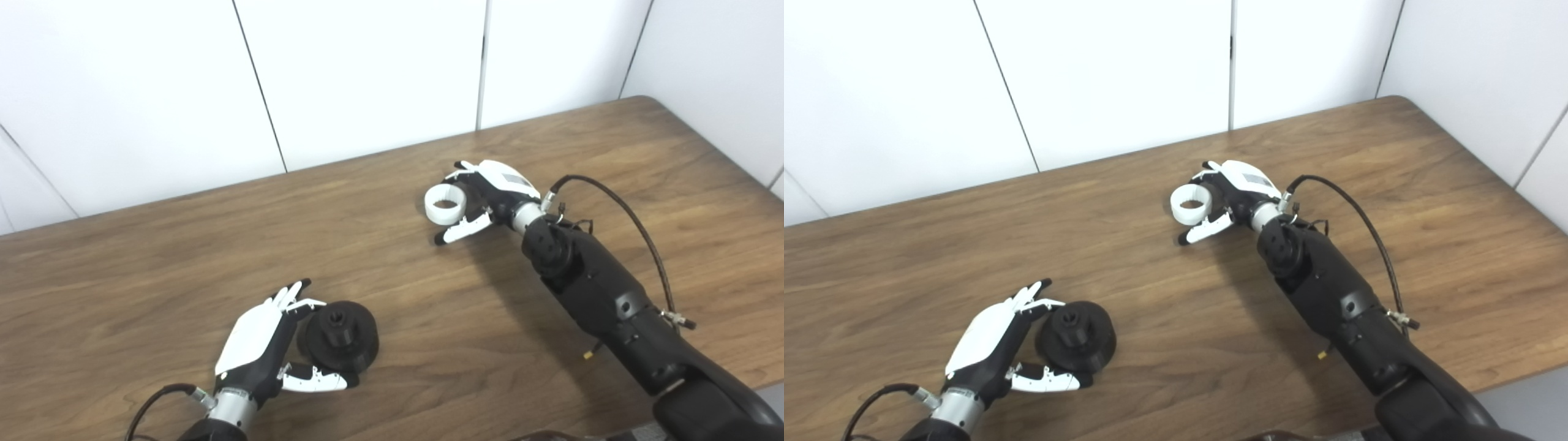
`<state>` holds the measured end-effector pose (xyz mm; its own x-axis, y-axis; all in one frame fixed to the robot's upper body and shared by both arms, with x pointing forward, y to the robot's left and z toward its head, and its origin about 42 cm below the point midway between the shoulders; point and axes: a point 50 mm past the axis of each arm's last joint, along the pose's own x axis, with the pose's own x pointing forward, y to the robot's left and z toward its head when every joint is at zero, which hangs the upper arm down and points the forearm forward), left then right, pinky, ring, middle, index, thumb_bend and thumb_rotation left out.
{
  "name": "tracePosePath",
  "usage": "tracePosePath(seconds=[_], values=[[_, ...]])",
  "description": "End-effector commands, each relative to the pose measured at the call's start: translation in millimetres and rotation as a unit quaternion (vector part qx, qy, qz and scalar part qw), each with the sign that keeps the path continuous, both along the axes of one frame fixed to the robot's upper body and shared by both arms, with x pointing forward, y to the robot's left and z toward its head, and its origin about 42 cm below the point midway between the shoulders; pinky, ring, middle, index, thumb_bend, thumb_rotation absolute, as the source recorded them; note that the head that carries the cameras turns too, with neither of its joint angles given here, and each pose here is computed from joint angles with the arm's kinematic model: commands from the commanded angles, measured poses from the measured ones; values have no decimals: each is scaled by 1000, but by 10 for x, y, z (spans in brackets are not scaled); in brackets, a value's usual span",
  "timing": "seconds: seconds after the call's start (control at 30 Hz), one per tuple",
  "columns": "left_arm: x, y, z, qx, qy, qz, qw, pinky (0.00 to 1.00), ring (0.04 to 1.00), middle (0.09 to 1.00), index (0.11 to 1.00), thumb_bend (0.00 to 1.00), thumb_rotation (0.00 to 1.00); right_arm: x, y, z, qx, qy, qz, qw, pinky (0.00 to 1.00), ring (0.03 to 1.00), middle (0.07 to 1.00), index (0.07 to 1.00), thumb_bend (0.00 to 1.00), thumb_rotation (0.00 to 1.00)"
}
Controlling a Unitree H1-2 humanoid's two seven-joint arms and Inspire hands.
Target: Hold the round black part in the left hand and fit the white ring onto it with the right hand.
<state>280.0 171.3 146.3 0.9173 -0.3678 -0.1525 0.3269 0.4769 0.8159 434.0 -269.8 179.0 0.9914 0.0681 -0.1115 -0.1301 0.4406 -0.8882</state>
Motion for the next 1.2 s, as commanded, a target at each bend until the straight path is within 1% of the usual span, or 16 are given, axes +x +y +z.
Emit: tracePosePath(seconds=[0.0,0.13,0.23,0.37,0.5,0.57,0.6,0.67,0.87,1.17], values=[[-54,66,-116,38,27,2,999,988,1000,994,697,931,303,99,46,114,-1,-19,4,1000,917,969,963,776,887,363],[-58,59,-114,36,26,3,999,988,1000,994,698,933,306,122,53,64,0,-21,-2,1000,918,965,958,766,879,360],[-61,55,-111,36,25,4,999,986,1000,996,698,936,298,132,65,33,5,-30,-10,1000,907,951,940,733,862,346],[-67,54,-105,34,25,4,999,982,1000,994,698,934,299,132,85,-10,15,-48,-17,999,903,930,911,656,815,289],[-69,55,-106,31,26,5,999,987,1000,997,699,932,291,126,103,-49,20,-65,-23,997,895,910,887,605,777,247],[-69,55,-103,32,25,4,999,986,1000,996,699,930,293,120,109,-71,27,-75,-27,996,900,901,874,527,604,180],[-69,54,-101,32,25,4,999,986,1000,997,699,929,295,117,109,-81,31,-80,-28,996,904,898,870,509,563,164],[-67,51,-100,33,25,4,999,987,1000,998,700,928,297,110,103,-98,35,-85,-29,995,910,895,864,494,531,150],[-69,51,-105,31,24,3,999,984,1000,996,698,930,300,82,90,-106,38,-99,-32,994,897,879,837,483,519,139],[-68,51,-104,29,25,5,999,993,1000,996,697,932,292,64,69,-108,33,-107,-28,993,887,865,819,483,521,137]])
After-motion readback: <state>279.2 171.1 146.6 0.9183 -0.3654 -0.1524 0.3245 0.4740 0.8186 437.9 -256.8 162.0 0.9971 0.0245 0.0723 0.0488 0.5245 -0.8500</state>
